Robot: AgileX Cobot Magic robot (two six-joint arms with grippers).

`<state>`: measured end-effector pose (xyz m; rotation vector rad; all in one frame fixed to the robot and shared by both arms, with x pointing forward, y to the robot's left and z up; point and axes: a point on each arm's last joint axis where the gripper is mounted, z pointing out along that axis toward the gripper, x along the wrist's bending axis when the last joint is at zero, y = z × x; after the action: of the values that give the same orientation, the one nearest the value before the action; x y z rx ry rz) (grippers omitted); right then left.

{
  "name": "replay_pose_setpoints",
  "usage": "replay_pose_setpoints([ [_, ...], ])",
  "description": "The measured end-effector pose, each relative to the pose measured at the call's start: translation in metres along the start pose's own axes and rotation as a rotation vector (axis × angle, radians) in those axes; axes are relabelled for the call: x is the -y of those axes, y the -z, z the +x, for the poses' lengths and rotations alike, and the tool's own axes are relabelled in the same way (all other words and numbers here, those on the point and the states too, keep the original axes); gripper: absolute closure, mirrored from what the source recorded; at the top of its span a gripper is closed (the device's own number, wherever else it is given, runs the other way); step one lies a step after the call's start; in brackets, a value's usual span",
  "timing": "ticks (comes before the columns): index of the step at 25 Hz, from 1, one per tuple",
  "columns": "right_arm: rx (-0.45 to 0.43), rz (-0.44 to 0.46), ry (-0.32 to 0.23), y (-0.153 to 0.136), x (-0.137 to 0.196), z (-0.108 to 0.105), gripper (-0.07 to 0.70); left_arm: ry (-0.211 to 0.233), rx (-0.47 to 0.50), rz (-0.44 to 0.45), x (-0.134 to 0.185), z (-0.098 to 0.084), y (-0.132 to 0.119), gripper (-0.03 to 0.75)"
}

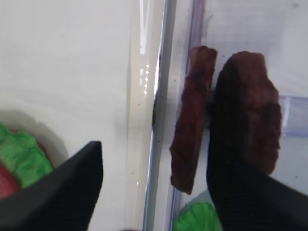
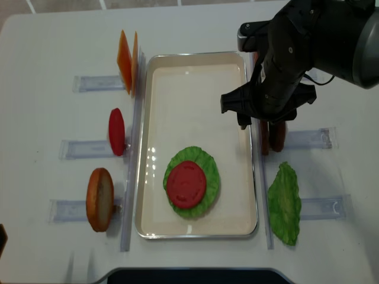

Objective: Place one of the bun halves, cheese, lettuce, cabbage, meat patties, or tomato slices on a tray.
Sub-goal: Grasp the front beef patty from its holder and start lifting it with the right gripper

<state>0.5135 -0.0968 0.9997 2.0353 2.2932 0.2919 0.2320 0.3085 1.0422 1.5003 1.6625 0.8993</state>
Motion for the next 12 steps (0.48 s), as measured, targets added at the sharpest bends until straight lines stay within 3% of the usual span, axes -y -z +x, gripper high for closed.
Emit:
replay_pose_setpoints([
  [8, 0.029, 0.002, 0.017, -0.0065, -0.0018, -0.0017, 0.168, 0.0, 0.0, 0.0, 0.0, 0.0, 0.0, 0.37],
  [12, 0.047, -0.009, 0.029, -0.0064, -0.0028, -0.0033, 0.22, 0.0, 0.0, 0.0, 0.0, 0.0, 0.0, 0.37],
])
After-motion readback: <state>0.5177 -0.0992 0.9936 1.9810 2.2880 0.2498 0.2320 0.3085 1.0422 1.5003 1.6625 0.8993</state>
